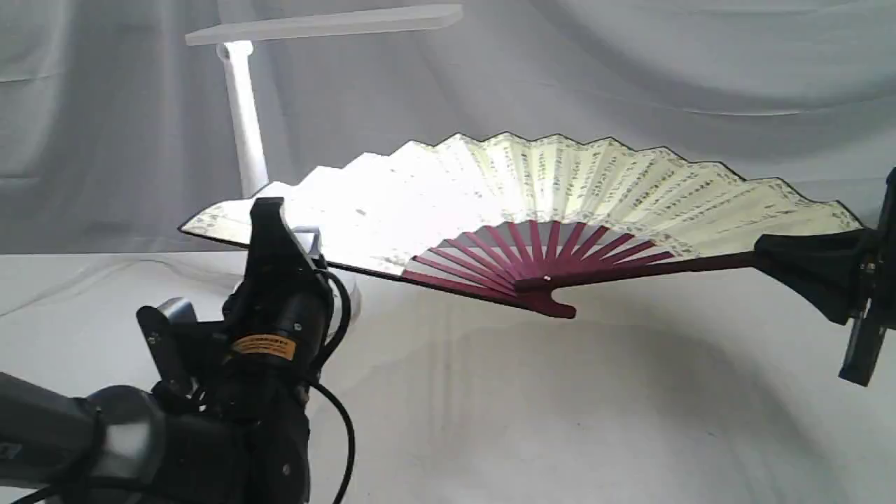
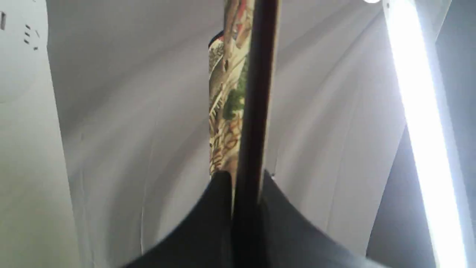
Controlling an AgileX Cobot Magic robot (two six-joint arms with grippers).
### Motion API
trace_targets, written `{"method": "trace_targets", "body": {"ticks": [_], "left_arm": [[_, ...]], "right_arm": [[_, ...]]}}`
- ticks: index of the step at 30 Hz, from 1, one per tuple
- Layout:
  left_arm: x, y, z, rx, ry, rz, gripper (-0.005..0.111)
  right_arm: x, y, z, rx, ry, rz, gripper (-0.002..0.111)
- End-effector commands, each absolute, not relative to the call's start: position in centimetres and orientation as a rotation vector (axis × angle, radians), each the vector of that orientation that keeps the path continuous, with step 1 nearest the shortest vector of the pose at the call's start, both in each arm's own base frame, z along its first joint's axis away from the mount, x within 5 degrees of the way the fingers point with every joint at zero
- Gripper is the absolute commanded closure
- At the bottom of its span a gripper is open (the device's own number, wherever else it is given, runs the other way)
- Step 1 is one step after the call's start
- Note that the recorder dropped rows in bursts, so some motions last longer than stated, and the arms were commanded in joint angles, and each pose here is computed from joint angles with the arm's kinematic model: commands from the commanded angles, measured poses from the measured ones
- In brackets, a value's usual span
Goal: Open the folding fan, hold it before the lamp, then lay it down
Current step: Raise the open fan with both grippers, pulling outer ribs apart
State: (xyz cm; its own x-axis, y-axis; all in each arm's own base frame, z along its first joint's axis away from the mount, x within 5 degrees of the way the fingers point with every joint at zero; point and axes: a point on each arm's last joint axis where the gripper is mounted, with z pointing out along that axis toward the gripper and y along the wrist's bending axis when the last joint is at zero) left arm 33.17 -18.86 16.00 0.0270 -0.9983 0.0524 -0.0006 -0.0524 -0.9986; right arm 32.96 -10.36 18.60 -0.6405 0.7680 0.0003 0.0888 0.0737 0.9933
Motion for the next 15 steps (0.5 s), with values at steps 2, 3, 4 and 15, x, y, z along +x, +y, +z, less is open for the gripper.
{"method": "trace_targets", "body": {"ticks": [2, 3, 4, 15], "left_arm": [[32.0, -15.9, 17.3, -1.350, 1.001, -1.167, 0.107], [31.7, -15.6, 17.4, -1.350, 1.003, -1.165, 0.107], [31.4, -15.5, 17.5, -1.352, 1.004, -1.162, 0.107], [28.8, -13.1, 18.9, -1.388, 0.973, -1.134, 0.107]], "right_arm": [[33.3, -9.6, 19.8, 0.797, 1.845, 1.525, 0.108], [33.3, -9.5, 20.1, 0.794, 1.848, 1.510, 0.108], [33.3, -9.2, 20.4, 0.793, 1.854, 1.499, 0.108], [33.0, -7.5, 23.2, 0.748, 1.847, 1.502, 0.108]]}}
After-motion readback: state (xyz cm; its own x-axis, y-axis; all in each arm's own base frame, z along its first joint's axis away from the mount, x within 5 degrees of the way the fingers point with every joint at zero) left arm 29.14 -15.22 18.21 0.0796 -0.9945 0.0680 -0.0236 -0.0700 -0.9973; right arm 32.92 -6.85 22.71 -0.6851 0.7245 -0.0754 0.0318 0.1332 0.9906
